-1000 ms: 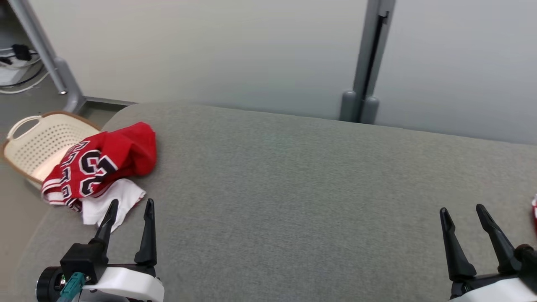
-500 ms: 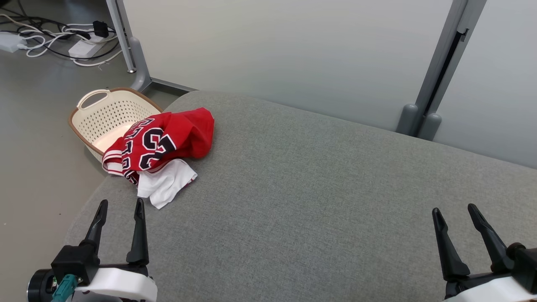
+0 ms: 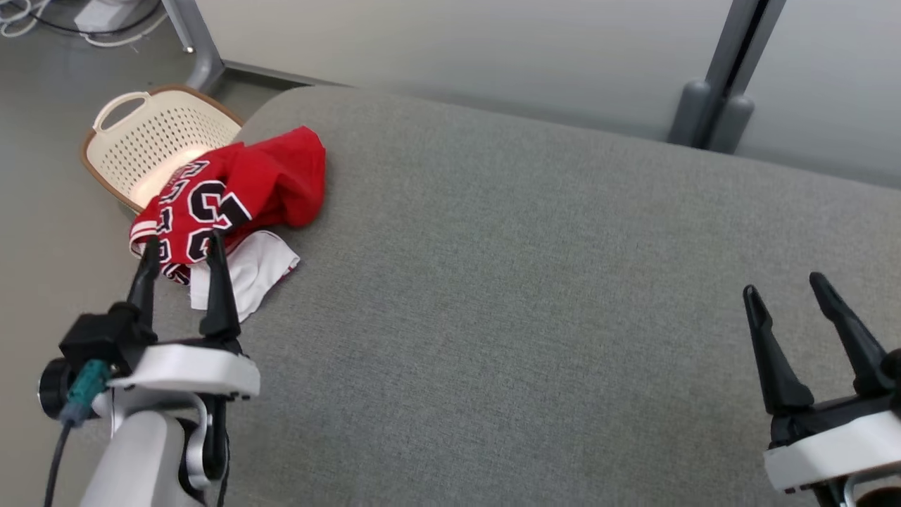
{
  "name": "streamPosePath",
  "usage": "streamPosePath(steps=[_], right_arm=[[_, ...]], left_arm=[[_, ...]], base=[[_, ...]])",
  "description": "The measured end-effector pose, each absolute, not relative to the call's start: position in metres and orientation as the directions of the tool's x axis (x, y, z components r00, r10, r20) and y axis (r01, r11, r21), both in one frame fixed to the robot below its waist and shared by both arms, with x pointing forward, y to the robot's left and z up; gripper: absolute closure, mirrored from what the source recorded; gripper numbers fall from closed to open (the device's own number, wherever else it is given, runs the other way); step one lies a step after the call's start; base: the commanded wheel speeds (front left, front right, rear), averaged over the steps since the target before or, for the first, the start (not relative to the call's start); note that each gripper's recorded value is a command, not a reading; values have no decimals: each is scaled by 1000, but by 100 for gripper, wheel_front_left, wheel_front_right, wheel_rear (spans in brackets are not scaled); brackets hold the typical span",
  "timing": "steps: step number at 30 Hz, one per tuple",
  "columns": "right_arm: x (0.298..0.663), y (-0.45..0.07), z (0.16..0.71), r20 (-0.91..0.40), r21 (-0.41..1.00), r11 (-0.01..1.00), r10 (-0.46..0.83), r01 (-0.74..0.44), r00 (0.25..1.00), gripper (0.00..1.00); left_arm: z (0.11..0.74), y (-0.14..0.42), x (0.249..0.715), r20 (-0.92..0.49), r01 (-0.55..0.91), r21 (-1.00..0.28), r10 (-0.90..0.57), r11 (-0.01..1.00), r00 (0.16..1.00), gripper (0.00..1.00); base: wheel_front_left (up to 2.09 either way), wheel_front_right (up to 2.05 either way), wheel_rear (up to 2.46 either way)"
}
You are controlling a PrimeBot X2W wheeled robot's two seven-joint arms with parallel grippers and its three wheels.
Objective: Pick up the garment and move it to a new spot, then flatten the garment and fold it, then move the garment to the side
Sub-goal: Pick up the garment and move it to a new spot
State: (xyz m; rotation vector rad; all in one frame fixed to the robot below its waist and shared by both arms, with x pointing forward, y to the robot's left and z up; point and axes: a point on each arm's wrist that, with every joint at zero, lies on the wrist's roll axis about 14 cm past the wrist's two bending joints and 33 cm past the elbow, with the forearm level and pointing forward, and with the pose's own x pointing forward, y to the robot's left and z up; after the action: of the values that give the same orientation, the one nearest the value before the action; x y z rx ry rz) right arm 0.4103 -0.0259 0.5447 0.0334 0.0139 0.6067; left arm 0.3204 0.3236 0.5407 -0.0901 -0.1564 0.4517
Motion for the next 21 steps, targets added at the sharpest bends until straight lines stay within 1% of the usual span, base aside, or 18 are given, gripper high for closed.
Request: streamPosePath(steps=[4, 9, 16, 18, 19, 20, 21], right_arm=[[435, -33, 533, -26, 35, 829, 558, -558, 829, 0], [461, -44, 501, -80, 62, 845, 535, -532, 841, 0], [477, -63, 457, -164, 97, 871, 491, -481, 856, 0], [478, -68, 450, -177, 103, 879, 477, -465, 861, 0], [479, -70, 447, -183, 105, 881, 473, -461, 862, 0], [479, -71, 445, -188, 106, 883, 469, -457, 863, 0], [479, -72, 444, -187, 109, 884, 467, -454, 864, 0]], left_arm=[[528, 335, 366, 80, -428, -116, 438, 896, 895, 0], [483, 355, 414, -62, -441, -80, 437, 894, 897, 0], [406, 381, 432, -296, -485, 6, 464, 875, 834, 0], [393, 381, 435, -336, -486, -1, 457, 874, 823, 0], [389, 381, 437, -348, -485, -1, 455, 874, 820, 2], [388, 383, 440, -350, -487, 0, 456, 874, 818, 61], [391, 385, 442, -344, -485, 1, 456, 874, 821, 100]], base=[[0, 0, 0], [0, 0, 0], [0, 0, 0], [0, 0, 0], [0, 0, 0], [0, 0, 0], [0, 0, 0]])
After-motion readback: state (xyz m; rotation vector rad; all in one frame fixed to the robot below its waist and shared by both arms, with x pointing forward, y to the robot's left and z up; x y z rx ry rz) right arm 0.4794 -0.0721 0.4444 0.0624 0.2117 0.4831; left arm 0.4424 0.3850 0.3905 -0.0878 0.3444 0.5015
